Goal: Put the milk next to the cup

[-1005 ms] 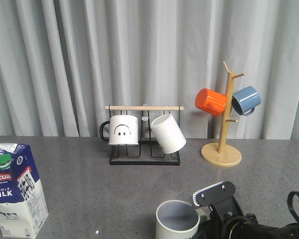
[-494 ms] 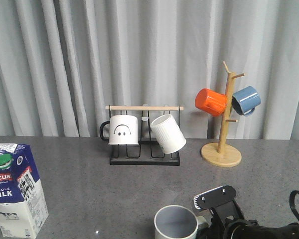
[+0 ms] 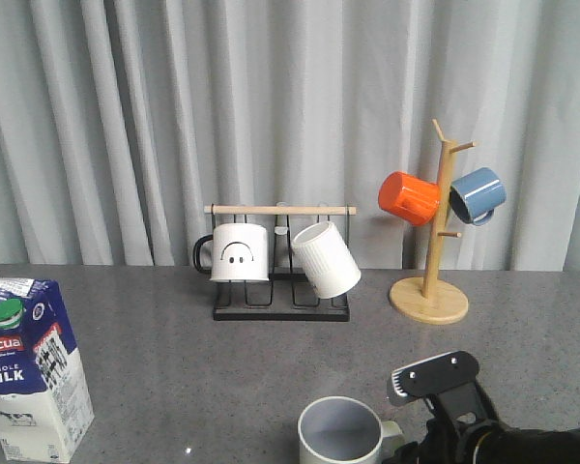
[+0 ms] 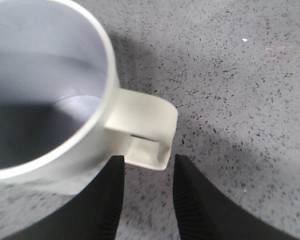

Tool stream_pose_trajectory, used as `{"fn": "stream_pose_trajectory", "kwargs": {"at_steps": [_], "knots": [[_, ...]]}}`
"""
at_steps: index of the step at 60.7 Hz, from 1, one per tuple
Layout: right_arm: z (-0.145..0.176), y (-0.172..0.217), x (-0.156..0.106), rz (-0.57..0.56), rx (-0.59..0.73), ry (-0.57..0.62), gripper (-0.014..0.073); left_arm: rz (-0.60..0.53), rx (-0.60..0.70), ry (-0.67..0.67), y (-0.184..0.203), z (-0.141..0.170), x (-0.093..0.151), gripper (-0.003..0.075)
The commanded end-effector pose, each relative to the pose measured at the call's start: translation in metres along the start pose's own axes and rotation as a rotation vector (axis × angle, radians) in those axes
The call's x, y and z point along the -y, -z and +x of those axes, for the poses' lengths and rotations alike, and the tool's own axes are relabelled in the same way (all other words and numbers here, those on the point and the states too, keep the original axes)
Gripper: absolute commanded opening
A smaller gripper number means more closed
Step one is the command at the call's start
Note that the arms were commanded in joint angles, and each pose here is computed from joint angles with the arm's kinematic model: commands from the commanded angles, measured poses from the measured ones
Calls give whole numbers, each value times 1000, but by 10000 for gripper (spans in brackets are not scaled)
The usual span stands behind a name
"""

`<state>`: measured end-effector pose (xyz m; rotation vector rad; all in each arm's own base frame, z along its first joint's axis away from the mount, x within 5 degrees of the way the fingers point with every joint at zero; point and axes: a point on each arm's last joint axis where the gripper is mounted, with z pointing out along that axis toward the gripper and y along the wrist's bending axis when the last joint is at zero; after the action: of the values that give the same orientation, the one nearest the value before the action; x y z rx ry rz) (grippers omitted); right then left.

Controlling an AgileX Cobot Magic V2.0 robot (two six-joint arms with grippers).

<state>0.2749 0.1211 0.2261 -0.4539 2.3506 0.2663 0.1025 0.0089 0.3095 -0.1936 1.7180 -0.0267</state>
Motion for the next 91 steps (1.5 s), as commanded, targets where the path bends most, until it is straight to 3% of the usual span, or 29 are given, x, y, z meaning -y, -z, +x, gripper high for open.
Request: {"fn": "stream_pose_trajectory", "kwargs": {"at_steps": [1, 22, 32, 37, 46, 58, 73, 83, 91], "knots": [[-18, 26, -3, -11, 99, -4, 260, 30, 82, 3, 1, -16, 4, 380], [-13, 92, -10, -52, 90, 27, 259, 23, 65, 3, 1, -15, 3, 380], [-5, 135, -13, -68, 130, 65, 204, 21, 60, 5, 1, -14, 3, 380], [9, 149, -14, -73, 164, 84, 135, 21, 60, 5, 1, -14, 3, 380], [62, 162, -12, -69, 187, 89, -16, 21, 60, 5, 1, -14, 3, 380], [110, 170, -9, -45, 220, 121, -9, 21, 61, 6, 1, -14, 3, 380], [120, 175, -7, -22, 244, 150, -6, 6, 95, -5, 9, -45, 5, 451], [120, 175, -6, -17, 244, 156, -4, -39, -58, -94, 10, -74, 7, 562], [120, 175, -6, -16, 245, 157, -5, 3, -238, -220, 4, -91, 14, 570]]}}
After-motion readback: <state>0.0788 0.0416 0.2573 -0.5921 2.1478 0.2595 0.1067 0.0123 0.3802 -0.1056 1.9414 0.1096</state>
